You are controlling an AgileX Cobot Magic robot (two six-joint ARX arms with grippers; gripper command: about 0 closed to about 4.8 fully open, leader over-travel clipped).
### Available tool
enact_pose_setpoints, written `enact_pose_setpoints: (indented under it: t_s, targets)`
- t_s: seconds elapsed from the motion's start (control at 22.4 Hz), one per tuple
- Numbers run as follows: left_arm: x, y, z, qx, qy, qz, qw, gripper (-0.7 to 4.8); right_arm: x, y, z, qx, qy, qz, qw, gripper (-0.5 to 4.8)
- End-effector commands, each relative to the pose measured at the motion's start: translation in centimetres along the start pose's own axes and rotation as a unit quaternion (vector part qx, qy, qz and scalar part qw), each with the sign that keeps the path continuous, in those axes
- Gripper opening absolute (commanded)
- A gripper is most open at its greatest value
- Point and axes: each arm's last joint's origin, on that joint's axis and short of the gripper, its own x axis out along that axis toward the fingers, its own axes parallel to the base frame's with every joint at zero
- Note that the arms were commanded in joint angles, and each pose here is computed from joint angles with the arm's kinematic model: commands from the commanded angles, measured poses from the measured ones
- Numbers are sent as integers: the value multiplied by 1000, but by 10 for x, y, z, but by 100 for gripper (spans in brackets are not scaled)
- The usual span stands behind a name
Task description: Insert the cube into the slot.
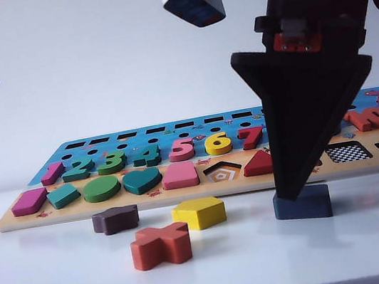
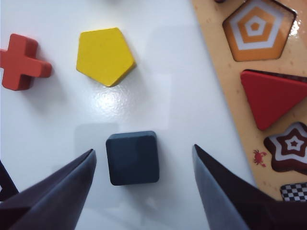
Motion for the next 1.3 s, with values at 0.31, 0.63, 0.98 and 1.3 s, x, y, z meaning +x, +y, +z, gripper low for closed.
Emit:
enact_pose_setpoints:
  t_s: [0.31, 0.63, 0.98, 1.3]
  targets:
    - [-1, 0, 2, 1, -5, -1, 1000, 9, 8, -1, 2, 1, 12, 4, 1000, 362]
    - [-1, 0, 2, 1, -6, -2, 1000, 9, 9, 0, 2, 1, 18, 9, 1000, 245]
    - [-1, 0, 2, 1, -5, -1, 1000, 9, 9, 0, 1, 2, 23, 10, 1000, 150]
    - [-1, 0, 2, 1, -5, -1, 1000, 9, 7, 0, 0, 4, 24, 10, 1000, 111]
